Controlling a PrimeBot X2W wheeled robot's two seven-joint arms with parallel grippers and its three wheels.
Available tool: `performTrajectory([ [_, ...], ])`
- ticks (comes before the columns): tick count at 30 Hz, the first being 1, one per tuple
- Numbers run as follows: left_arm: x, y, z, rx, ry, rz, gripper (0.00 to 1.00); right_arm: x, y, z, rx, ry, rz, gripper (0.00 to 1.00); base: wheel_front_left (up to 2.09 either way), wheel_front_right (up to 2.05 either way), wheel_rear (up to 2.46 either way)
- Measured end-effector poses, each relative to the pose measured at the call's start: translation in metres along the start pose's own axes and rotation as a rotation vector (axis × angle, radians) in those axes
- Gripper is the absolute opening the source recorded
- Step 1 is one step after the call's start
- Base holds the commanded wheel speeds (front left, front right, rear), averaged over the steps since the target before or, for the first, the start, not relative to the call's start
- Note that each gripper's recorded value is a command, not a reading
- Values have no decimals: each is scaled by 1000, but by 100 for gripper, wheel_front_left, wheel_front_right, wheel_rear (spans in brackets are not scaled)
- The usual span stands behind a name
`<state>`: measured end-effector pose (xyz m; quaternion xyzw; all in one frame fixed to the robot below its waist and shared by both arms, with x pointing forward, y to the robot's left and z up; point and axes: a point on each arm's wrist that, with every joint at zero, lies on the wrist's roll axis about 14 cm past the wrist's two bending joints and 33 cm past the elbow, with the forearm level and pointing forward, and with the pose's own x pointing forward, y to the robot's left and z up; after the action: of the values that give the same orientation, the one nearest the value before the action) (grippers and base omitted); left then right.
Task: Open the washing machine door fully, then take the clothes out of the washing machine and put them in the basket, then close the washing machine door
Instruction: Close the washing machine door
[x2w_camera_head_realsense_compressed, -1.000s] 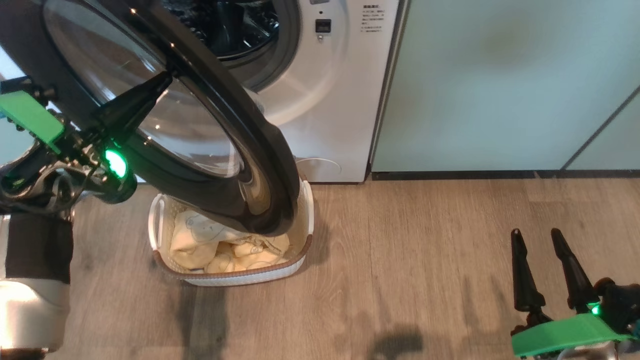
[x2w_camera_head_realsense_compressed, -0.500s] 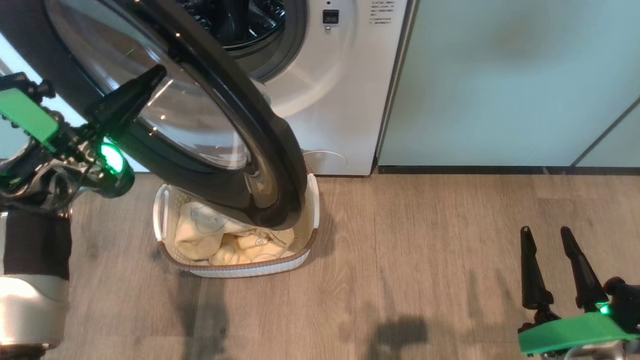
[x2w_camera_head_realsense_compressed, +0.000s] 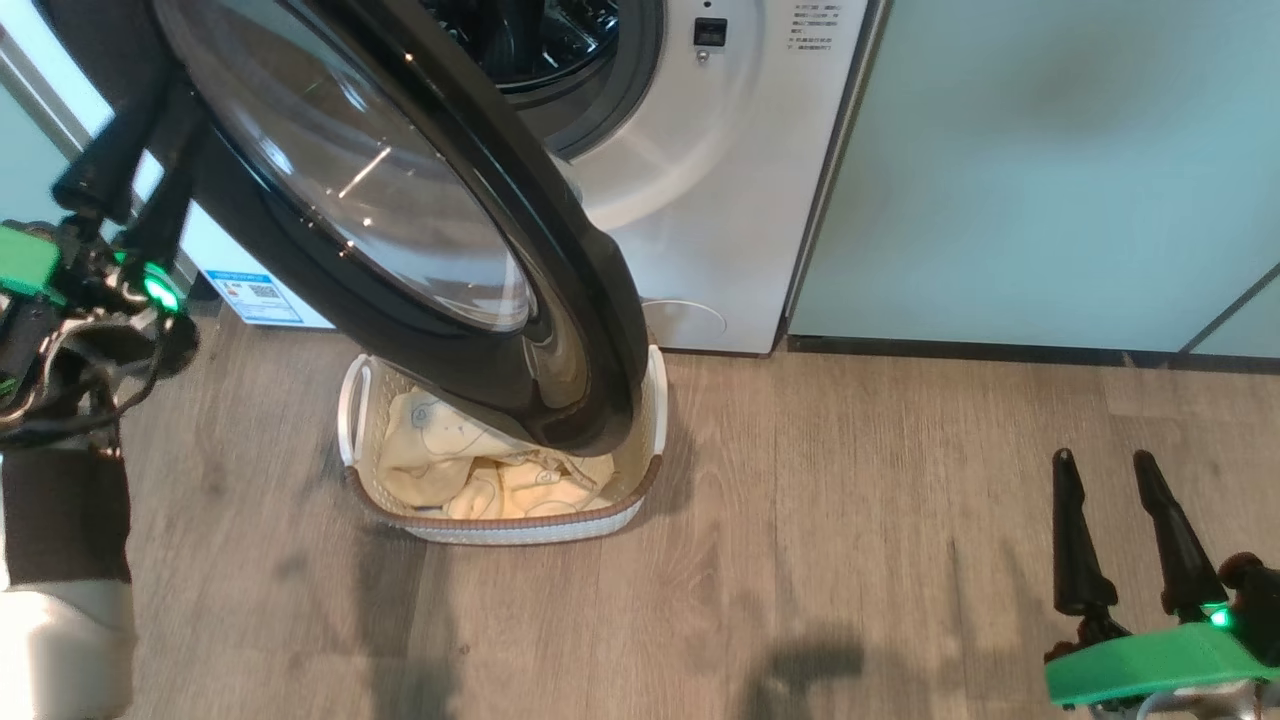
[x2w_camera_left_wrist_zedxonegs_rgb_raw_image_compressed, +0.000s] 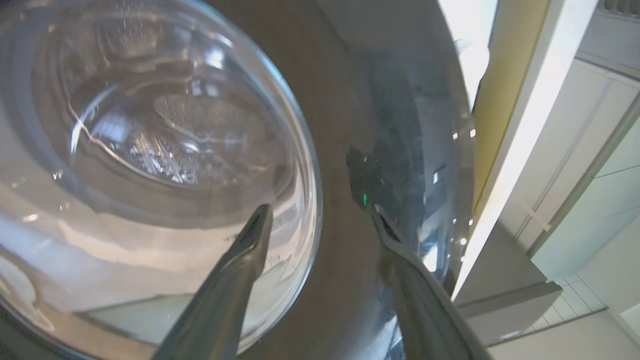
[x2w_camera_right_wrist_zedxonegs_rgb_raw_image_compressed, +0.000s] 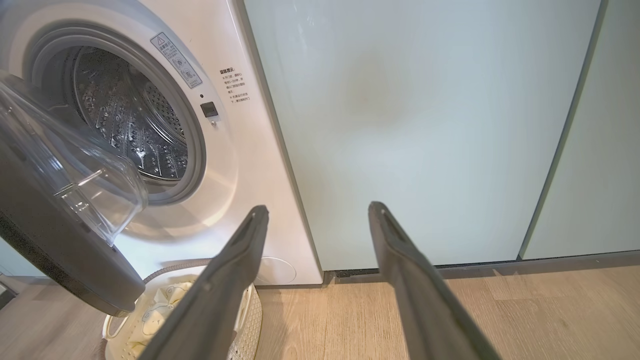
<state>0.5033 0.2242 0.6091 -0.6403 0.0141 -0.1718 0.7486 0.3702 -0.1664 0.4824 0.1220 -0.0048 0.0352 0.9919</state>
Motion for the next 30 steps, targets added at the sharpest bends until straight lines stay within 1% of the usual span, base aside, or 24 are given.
performTrajectory([
  [2, -4, -8, 12, 48, -87, -15, 100, 1, 1, 0, 0, -1, 2, 100, 0, 0, 0],
  [4, -9, -13, 22, 128, -167, -12, 100, 1, 0, 1, 0, -2, 1, 100, 0, 0, 0],
  [5, -16, -13, 29, 216, -233, 6, 100, 1, 1, 2, 0, -5, 3, 100, 0, 0, 0],
  [7, -27, -8, 33, 321, -290, 43, 100, 1, 1, 2, 0, -8, 4, 100, 0, 0, 0],
  [11, -44, 3, 21, 538, -321, 99, 100, 2, 2, 5, -1, -16, 7, 100, 0, 0, 0],
  [12, -52, 5, 16, 667, -327, 116, 100, 2, 3, 6, -2, -20, 10, 100, 0, 0, 0],
  [14, -61, 7, 14, 822, -325, 133, 100, 1, 4, 8, -2, -25, 14, 100, 0, 0, 0],
  [17, -74, 12, 11, 1021, -318, 173, 100, 1, 6, 10, -2, -33, 19, 100, 0, 0, 0],
  [20, -85, 19, 0, 1175, -284, 210, 100, 1, 7, 13, -2, -40, 24, 100, 0, 0, 0],
  [22, -94, 25, -8, 1236, -261, 237, 100, 0, 9, 14, -2, -44, 28, 100, 0, 0, 0],
  [26, -118, 38, -22, 1322, -220, 298, 100, -3, 12, 17, -4, -52, 37, 100, 0, 0, 0],
  [27, -130, 43, -31, 1353, -196, 319, 100, -5, 13, 19, -10, -57, 40, 100, 0, 0, 0],
  [30, -146, 48, -42, 1372, -166, 342, 100, -13, 13, 15, -8, -44, 36, 100, 0, 0, 0],
])
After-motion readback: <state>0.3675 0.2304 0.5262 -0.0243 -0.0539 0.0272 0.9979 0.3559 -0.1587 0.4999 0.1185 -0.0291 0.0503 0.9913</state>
